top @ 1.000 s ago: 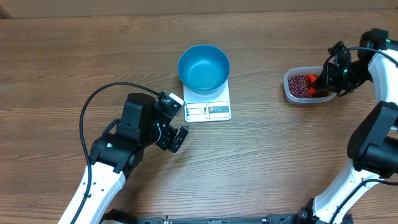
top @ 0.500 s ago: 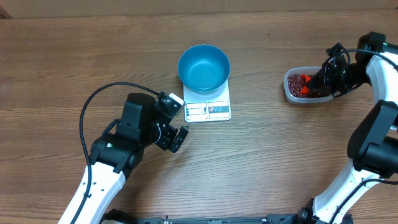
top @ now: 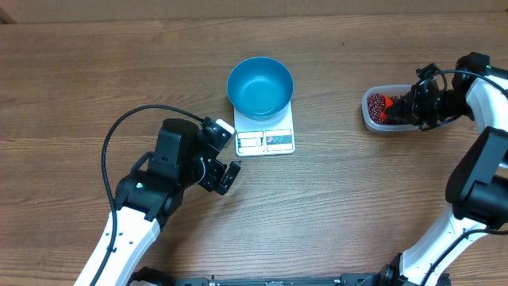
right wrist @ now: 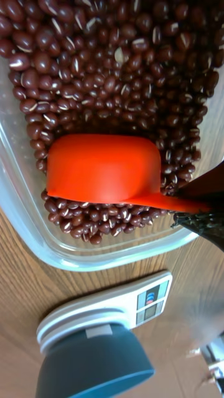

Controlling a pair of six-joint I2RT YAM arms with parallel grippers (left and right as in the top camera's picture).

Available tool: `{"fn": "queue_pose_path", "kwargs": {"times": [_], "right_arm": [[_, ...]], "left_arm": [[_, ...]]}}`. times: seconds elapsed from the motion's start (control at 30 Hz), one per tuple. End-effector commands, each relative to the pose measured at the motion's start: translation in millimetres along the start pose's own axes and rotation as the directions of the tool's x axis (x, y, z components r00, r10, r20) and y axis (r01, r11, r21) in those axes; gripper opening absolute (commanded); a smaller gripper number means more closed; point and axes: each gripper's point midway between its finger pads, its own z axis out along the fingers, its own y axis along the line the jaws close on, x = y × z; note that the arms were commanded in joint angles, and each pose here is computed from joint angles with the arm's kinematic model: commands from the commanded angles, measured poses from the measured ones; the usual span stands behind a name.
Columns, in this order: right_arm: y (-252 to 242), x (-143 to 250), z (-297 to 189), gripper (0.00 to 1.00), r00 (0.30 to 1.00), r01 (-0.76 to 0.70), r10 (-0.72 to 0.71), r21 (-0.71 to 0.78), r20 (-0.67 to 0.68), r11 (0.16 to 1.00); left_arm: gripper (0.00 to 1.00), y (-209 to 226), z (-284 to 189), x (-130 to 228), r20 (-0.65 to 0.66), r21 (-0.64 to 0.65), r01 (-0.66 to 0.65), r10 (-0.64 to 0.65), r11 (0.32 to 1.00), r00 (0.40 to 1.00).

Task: Scoop item into bowl and weigh 150g on scale
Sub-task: 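Scoop beans and lift the filled scoop with the right gripper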

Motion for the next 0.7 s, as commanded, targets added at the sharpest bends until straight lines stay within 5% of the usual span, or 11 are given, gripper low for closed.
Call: {"fn": "queue_pose_path", "kwargs": {"times": [0.0, 0.67], "right_arm": [[1.3, 8.5, 10.6, 0.04, 0.998, -0.049, 0.047, -0.063, -0.032, 0.997], [-6.8, 0.6, -41.6, 0.04, 0.987, -0.1, 0.134, -0.322, 0.084, 0.941]], "left_arm": [[1.0, -3.6, 2.3, 3.0, -0.006, 0.019, -0.022, 0.022, 1.0, 1.0], [1.0, -3.6, 2.3, 3.0, -0.006, 0.019, -0.022, 0.022, 1.0, 1.0]]}}
